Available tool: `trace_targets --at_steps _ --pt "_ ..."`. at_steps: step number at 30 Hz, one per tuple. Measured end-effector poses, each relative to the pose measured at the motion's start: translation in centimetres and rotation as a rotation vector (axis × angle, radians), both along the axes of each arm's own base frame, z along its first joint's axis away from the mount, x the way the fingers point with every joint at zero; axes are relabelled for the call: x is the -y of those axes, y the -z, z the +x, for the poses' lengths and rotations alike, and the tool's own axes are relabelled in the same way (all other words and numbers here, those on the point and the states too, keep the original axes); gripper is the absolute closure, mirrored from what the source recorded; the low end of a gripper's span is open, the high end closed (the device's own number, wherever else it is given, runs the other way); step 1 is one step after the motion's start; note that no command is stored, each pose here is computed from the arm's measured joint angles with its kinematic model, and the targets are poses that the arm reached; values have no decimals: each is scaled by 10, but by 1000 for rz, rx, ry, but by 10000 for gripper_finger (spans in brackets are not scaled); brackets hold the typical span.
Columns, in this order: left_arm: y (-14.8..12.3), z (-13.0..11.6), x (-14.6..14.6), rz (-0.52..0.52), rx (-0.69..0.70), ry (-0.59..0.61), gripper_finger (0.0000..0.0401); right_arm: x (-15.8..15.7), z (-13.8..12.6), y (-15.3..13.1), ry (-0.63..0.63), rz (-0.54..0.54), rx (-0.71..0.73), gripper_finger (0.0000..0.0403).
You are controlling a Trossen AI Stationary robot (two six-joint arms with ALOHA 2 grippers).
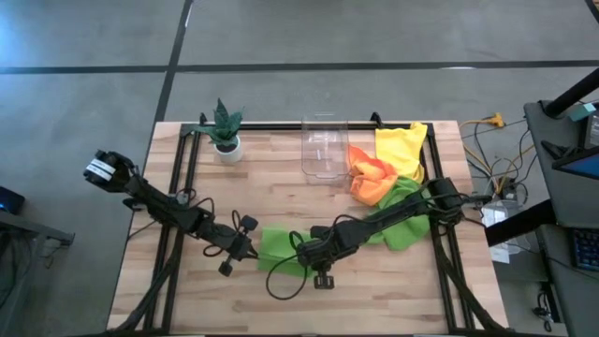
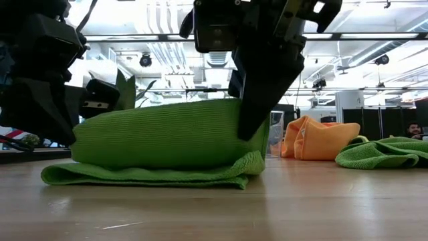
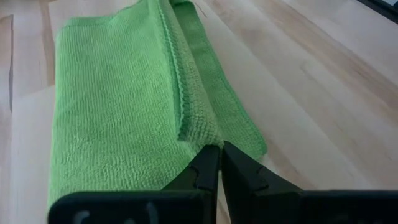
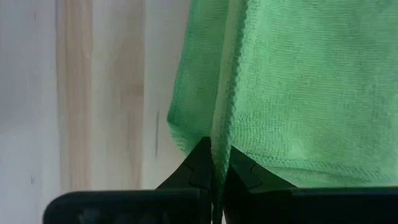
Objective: Fold microfiber towels
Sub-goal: Fold the top green towel
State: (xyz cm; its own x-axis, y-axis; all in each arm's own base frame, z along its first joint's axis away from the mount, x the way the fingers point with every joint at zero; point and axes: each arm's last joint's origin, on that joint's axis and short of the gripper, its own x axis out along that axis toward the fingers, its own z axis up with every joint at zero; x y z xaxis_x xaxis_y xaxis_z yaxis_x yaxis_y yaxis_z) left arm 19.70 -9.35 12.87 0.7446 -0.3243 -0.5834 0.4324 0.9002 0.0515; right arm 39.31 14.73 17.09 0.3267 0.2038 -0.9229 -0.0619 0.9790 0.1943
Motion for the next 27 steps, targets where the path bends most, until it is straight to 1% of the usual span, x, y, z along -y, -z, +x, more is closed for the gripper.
trace_targets --at_steps 2,6,10,12,15,20,24,27 --pt "0 0 0 -25 -13 -18 401 -2 0 1 -6 8 2 394" --pt "1 0 0 -45 -30 -36 401 -2 1 1 -6 10 7 391" --pt "2 -1 0 -56 -43 -14 399 -3 0 1 -19 34 -8 372" --pt "2 -1 0 -58 -46 -13 390 -4 0 2 -27 55 -16 358" --pt "2 -1 1 -71 -51 -23 365 -5 0 3 -27 60 -21 334" --pt "2 -1 1 -116 -67 -57 309 -4 -2 -1 -18 60 -21 300" --pt "-1 -2 1 -170 -80 -65 267 -2 -7 -5 -6 46 -64 286" --pt "-5 -3 2 -225 -92 -61 244 0 -11 -9 9 36 -104 282"
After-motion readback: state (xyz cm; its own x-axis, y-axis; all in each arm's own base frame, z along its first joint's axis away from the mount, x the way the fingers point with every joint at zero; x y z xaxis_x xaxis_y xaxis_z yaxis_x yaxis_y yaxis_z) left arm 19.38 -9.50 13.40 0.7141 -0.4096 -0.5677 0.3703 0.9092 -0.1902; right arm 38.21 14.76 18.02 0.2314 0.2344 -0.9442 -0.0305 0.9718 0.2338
